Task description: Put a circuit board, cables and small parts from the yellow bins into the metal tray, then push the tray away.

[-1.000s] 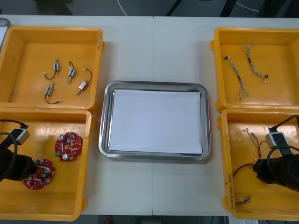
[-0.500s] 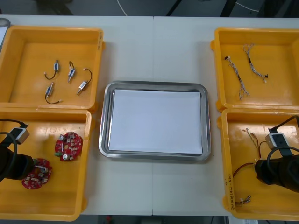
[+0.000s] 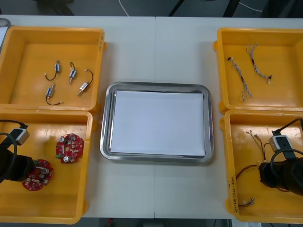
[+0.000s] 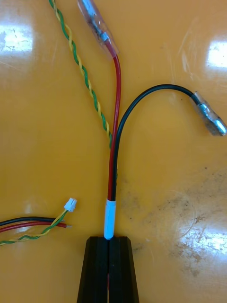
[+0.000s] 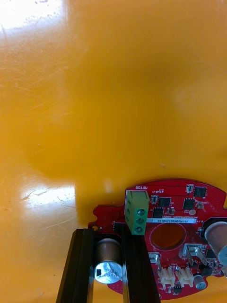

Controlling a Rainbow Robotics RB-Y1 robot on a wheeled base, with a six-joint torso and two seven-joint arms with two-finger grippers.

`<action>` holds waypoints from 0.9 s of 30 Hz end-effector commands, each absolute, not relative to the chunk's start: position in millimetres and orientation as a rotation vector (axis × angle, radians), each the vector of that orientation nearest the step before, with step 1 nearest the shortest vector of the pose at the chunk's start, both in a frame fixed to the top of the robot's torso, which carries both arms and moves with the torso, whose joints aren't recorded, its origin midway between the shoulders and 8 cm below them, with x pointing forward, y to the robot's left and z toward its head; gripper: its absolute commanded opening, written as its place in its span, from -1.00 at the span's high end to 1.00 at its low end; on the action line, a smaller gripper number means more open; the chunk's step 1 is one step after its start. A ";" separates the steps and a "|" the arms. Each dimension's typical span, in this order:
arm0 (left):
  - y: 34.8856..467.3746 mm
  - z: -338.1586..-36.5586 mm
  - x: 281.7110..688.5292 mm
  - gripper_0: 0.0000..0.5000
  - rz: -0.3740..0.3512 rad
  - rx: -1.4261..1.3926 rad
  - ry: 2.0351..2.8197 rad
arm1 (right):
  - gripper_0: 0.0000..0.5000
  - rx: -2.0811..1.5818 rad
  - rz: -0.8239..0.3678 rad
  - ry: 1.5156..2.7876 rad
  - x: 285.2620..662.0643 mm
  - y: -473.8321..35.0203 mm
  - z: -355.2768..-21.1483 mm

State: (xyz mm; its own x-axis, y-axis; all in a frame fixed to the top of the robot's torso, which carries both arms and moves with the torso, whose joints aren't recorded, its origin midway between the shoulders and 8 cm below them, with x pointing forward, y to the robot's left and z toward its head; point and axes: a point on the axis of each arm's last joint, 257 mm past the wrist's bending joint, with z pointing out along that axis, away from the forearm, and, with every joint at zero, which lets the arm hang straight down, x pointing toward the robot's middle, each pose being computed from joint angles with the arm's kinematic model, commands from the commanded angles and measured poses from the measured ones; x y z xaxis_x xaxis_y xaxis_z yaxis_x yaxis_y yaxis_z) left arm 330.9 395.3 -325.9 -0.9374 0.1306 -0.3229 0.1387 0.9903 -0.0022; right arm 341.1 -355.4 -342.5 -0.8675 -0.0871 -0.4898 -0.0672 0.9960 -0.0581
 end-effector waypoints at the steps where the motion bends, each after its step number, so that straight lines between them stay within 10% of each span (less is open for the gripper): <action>1: 409.0 -307.4 327.9 1.00 0.027 0.313 2.801 | 1.00 -0.146 -0.059 2.617 338.6 -356.1 -341.6; 27: 342.3 -191.3 343.5 1.00 0.046 0.265 2.813 | 1.00 0.032 -0.070 2.676 331.6 -422.3 -199.5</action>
